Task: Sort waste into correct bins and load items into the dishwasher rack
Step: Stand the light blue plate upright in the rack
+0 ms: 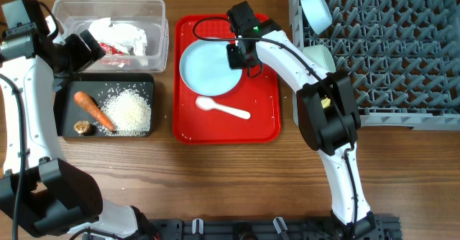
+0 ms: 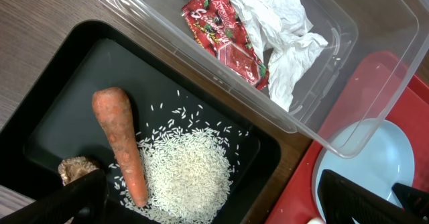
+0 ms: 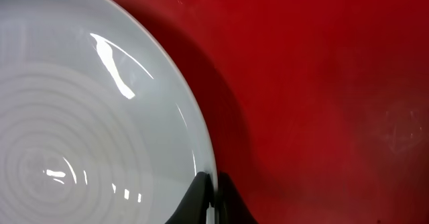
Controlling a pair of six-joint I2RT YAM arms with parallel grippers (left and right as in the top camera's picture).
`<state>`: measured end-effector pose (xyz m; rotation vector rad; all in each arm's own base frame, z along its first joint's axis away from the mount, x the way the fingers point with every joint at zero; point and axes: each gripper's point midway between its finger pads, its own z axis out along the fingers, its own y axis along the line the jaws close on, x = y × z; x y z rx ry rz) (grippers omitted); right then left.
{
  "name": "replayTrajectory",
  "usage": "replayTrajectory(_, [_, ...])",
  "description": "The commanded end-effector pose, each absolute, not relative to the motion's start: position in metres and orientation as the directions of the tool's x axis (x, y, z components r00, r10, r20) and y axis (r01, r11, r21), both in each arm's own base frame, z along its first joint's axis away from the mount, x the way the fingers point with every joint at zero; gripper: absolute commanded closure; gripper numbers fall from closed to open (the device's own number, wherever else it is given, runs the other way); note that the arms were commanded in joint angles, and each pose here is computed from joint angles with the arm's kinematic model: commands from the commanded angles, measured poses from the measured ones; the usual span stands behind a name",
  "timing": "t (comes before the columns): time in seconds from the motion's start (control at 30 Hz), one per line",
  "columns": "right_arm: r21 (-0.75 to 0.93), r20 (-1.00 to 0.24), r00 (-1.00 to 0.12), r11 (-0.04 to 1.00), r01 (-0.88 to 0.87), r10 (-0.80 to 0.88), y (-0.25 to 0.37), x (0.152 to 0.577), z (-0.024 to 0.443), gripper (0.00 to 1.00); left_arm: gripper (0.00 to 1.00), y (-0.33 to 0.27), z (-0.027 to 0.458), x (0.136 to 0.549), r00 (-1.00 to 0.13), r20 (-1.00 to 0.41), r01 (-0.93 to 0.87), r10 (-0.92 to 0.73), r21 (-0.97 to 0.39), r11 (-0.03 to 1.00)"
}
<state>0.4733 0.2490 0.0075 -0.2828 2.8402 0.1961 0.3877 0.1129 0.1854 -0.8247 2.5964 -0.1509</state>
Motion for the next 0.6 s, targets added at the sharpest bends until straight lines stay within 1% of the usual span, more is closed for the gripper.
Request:
replayTrajectory(0.0, [0.018, -0.236, -0.952, 0.978, -0.206, -0.196, 0.229, 0.464, -0.009, 0.96, 0.00, 0.115, 0.196, 0.390, -0.726, -0.376, -0.533, -0.576, -0.224, 0.816])
replayTrajectory(0.1, [0.027, -0.272, -0.946, 0.982, -0.188, -0.174, 0.222, 0.472, 0.018, 0.96, 0.00, 0.115, 0.196, 0.390, -0.726, -0.376, -0.533, -0.576, -0.224, 0.816])
replayTrajectory(0.2, [0.004, -0.389, -0.912, 0.989, -0.145, -0.132, 0.203, 0.490, 0.081, 0.96, 0.00, 0.115, 0.196, 0.390, -0.726, -0.376, -0.533, -0.576, -0.224, 0.816])
replayTrajectory(0.27, [-0.038, -0.491, -0.865, 0.995, -0.093, -0.100, 0.183, 0.499, 0.130, 0.96, 0.00, 0.115, 0.196, 0.390, -0.726, -0.376, -0.533, -0.576, -0.224, 0.816])
replayTrajectory(0.3, [-0.073, -0.555, -0.828, 0.996, -0.048, -0.081, 0.167, 0.503, 0.163, 0.96, 0.00, 0.115, 0.196, 0.390, -0.725, -0.376, -0.532, -0.576, -0.224, 0.816])
replayTrajectory(0.33, [-0.098, -0.602, -0.795, 0.995, -0.016, -0.072, 0.155, 0.503, 0.189, 0.96, 0.00, 0.115, 0.196, 0.390, -0.726, -0.376, -0.533, -0.576, -0.224, 0.816])
replayTrajectory(0.37, [-0.142, -0.661, -0.745, 0.990, 0.010, -0.088, 0.138, 0.500, 0.227, 0.96, 0.00, 0.115, 0.196, 0.390, -0.726, -0.376, -0.533, -0.576, -0.224, 0.816])
replayTrajectory(0.4, [-0.168, -0.694, -0.714, 0.985, 0.034, -0.093, 0.128, 0.498, 0.249, 0.96, 0.00, 0.115, 0.196, 0.390, -0.725, -0.376, -0.532, -0.576, -0.224, 0.816])
replayTrajectory(0.47, [-0.223, -0.775, -0.627, 0.962, 0.156, -0.078, 0.094, 0.487, 0.303, 0.96, 0.00, 0.115, 0.196, 0.390, -0.725, -0.376, -0.532, -0.576, -0.224, 0.816])
replayTrajectory(0.5, [-0.259, -0.826, -0.560, 0.921, 0.291, -0.055, 0.059, 0.476, 0.339, 0.96, 0.00, 0.115, 0.196, 0.390, -0.726, -0.376, -0.533, -0.576, -0.224, 0.816])
replayTrajectory(0.53, [-0.276, -0.851, -0.523, 0.883, 0.379, -0.042, 0.036, 0.468, 0.359, 0.96, 0.00, 0.115, 0.196, 0.390, -0.726, -0.376, -0.533, -0.576, -0.224, 0.816])
replayTrajectory(0.57, [-0.289, -0.862, -0.505, 0.853, 0.434, -0.035, 0.020, 0.462, 0.369, 0.96, 0.00, 0.115, 0.196, 0.390, -0.726, -0.376, -0.533, -0.576, -0.224, 0.816])
